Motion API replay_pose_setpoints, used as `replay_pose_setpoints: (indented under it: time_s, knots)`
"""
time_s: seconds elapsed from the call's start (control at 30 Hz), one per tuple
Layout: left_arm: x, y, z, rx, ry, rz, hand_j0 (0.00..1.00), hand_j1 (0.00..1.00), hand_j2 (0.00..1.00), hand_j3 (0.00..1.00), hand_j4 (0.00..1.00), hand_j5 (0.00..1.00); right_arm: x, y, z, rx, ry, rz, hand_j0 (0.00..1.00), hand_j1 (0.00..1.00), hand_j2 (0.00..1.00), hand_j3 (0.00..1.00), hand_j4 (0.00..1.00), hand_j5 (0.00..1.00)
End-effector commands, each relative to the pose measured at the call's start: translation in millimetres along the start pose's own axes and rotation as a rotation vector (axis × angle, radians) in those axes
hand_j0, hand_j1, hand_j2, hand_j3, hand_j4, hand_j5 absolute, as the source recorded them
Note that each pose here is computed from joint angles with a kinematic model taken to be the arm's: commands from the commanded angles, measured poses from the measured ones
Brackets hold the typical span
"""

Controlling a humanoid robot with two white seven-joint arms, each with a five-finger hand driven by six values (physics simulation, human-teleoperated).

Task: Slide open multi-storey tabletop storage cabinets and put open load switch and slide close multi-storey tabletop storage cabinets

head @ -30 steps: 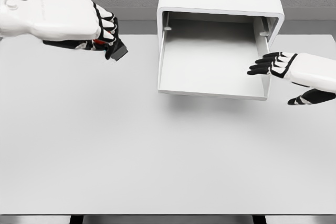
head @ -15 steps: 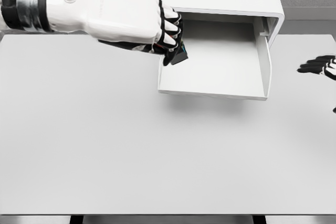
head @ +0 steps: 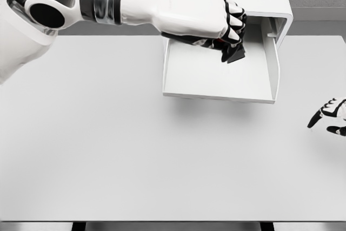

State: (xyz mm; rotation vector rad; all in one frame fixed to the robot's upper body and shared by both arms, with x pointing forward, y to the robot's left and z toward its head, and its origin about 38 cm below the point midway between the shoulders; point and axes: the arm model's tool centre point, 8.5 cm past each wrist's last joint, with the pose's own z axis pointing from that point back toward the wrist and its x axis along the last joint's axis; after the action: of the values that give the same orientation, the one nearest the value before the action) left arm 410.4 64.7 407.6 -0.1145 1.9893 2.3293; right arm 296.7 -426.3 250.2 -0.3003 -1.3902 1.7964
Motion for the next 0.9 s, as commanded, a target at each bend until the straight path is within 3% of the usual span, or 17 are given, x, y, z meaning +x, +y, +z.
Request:
replay_pose_setpoints:
  time_s: [0.0, 0.1, 0.2, 0.33, 0.47, 0.57, 0.73, 0.87]
  knots:
    - [-5, -9.1, -5, -0.031, 0.018, -0.001, 0.36, 0.36, 0.36, 0.36, 0.36, 0.36, 3.4, 20.8, -13, 0.067, -0.035, -0.043, 0.53, 0.53, 0.53, 0.53, 0.53, 0.53]
    - [-7, -12.4, -6, -0.053, 0.035, -0.02, 0.37, 0.37, 0.37, 0.37, 0.37, 0.37, 7.5, 23.6, -27, 0.088, -0.073, -0.044, 0.53, 0.53, 0.53, 0.53, 0.53, 0.53]
    - [-24, -23.0, -6, -0.078, 0.089, -0.002, 0.38, 0.38, 0.38, 0.38, 0.38, 0.38, 9.4, 23.6, -33, 0.094, -0.089, -0.042, 0.54, 0.54, 0.54, 0.54, 0.54, 0.54]
    - [-27, -25.5, -4, -0.088, 0.101, -0.005, 0.4, 0.4, 0.4, 0.4, 0.4, 0.4, 11.6, 21.8, -40, 0.098, -0.107, -0.033, 0.56, 0.56, 0.56, 0.56, 0.56, 0.56]
    - [-42, -37.2, 1, -0.106, 0.143, 0.039, 0.52, 0.52, 0.52, 0.52, 0.52, 0.52, 11.9, 17.4, -41, 0.09, -0.11, -0.024, 0.58, 0.58, 0.58, 0.58, 0.58, 0.58]
    - [-43, -38.2, 0, -0.106, 0.143, 0.043, 0.57, 0.57, 0.57, 0.57, 0.57, 0.57, 14.5, 18.8, -48, 0.102, -0.13, -0.023, 0.58, 0.58, 0.58, 0.58, 0.58, 0.58]
    - [-37, -52.1, -18, -0.156, 0.117, 0.03, 0.57, 0.57, 0.57, 0.57, 0.57, 0.57, 16.7, 19.7, -54, 0.111, -0.146, -0.022, 0.58, 0.58, 0.58, 0.58, 0.58, 0.58]
    - [-36, -54.5, -19, -0.162, 0.114, 0.032, 0.57, 0.57, 0.57, 0.57, 0.57, 0.57, 18.0, 17.9, -57, 0.111, -0.153, -0.015, 0.58, 0.58, 0.58, 0.58, 0.58, 0.58]
